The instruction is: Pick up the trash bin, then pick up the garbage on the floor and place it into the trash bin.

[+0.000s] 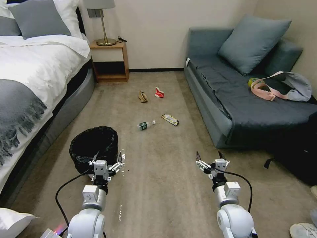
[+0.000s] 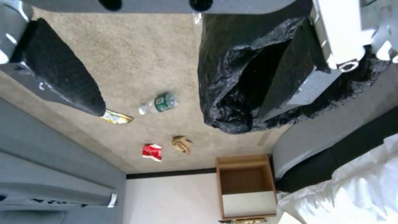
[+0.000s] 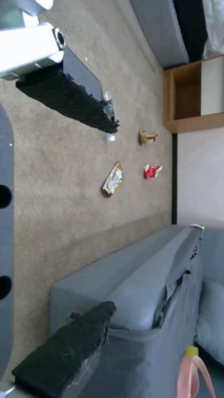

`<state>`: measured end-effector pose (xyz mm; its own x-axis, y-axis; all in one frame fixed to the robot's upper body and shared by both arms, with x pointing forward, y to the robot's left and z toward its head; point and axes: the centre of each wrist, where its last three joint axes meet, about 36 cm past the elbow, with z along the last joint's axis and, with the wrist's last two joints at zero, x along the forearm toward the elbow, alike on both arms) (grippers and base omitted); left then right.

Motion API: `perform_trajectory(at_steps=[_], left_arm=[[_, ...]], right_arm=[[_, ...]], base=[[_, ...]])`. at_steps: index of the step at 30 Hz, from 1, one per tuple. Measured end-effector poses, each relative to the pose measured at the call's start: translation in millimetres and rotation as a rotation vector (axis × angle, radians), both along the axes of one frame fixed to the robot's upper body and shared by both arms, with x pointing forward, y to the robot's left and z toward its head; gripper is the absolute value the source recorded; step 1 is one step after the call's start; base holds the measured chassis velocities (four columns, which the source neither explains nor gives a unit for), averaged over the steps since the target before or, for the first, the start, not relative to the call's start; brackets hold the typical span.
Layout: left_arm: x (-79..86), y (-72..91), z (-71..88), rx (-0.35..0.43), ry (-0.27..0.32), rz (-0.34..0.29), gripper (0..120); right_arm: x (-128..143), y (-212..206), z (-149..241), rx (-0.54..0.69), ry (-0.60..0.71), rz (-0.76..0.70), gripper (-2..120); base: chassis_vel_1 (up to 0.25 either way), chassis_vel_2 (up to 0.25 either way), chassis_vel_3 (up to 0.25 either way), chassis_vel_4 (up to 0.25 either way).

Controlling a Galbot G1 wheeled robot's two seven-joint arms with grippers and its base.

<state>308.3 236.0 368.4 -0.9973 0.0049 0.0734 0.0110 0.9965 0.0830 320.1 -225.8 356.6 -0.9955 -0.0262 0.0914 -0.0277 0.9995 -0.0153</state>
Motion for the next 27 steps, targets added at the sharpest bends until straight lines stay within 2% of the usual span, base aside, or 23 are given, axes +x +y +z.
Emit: perform_trajectory(at_steps=[27], left_arm=[[-10.8, -5.0, -2.8, -0.009, -0.002, 0.000, 100]], right_arm=[[-23, -6, 9, -0.061, -0.021, -0.016, 100]], base=[[0.000, 0.000, 0.000, 0.000]])
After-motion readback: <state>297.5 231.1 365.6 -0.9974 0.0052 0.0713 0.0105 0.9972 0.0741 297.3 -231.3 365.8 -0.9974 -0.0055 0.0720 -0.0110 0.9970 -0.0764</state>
